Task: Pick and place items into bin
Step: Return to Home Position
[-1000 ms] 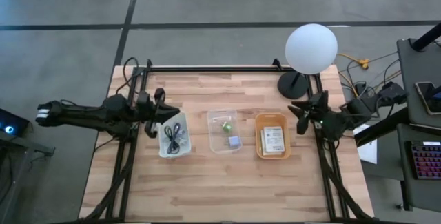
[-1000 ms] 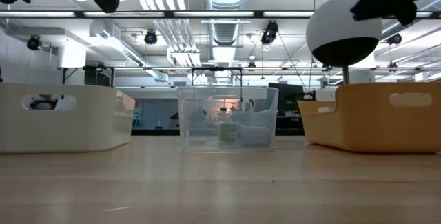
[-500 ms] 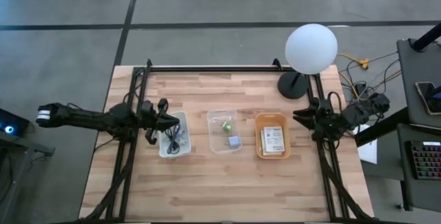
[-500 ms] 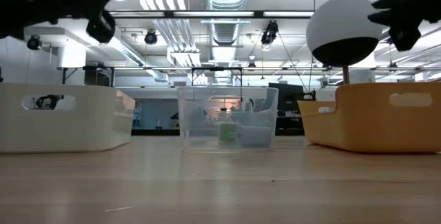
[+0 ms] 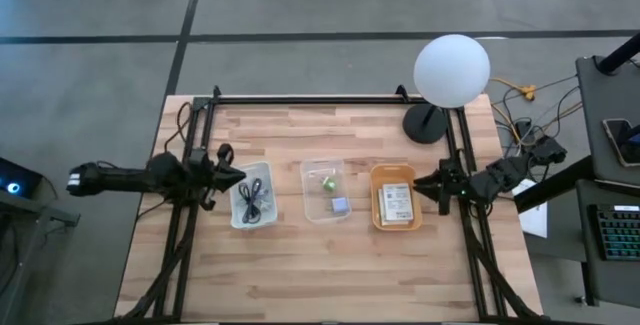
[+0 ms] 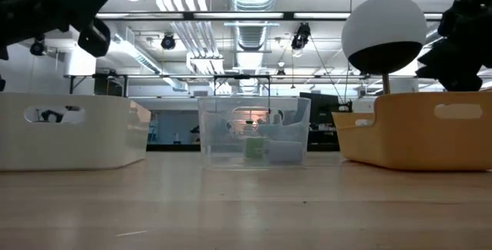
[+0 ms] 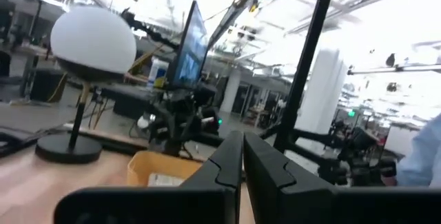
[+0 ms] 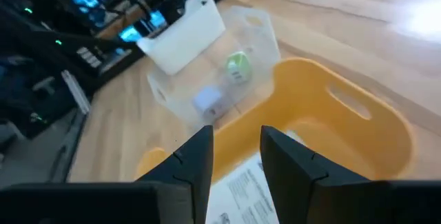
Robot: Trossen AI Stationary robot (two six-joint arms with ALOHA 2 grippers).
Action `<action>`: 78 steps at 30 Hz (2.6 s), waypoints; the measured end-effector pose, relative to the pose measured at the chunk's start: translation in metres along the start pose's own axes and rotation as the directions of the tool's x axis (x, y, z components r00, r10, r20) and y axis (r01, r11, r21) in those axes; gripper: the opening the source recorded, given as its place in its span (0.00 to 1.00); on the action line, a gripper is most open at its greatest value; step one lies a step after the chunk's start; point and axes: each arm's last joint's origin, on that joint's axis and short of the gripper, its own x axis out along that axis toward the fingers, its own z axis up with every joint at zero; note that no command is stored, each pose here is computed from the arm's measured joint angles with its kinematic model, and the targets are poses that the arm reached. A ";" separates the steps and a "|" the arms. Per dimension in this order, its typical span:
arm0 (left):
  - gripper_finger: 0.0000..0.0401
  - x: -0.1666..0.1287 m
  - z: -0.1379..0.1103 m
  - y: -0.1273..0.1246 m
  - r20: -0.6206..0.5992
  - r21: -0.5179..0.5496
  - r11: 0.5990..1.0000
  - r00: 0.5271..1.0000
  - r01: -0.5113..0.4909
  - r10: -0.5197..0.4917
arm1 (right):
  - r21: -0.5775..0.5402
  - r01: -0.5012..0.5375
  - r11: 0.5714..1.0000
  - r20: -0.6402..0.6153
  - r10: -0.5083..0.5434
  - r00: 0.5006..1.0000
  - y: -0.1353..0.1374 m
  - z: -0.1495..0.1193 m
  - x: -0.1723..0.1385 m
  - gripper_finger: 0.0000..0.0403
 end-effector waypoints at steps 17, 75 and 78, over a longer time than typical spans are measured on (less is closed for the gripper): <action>0.00 -0.008 0.011 -0.004 0.112 0.007 0.999 0.993 0.037 -0.038 | 0.005 -0.014 1.000 -0.008 0.014 1.000 0.001 0.000 0.001 0.27; 0.00 -0.001 0.010 -0.003 0.110 0.008 0.999 0.993 0.036 -0.037 | -0.566 -0.509 0.649 -0.054 0.586 0.808 0.011 0.000 0.016 0.27; 0.00 0.000 0.010 -0.003 0.108 0.008 0.999 0.994 0.036 -0.036 | -0.508 -0.528 0.680 -0.055 0.587 0.808 0.011 0.000 0.016 0.27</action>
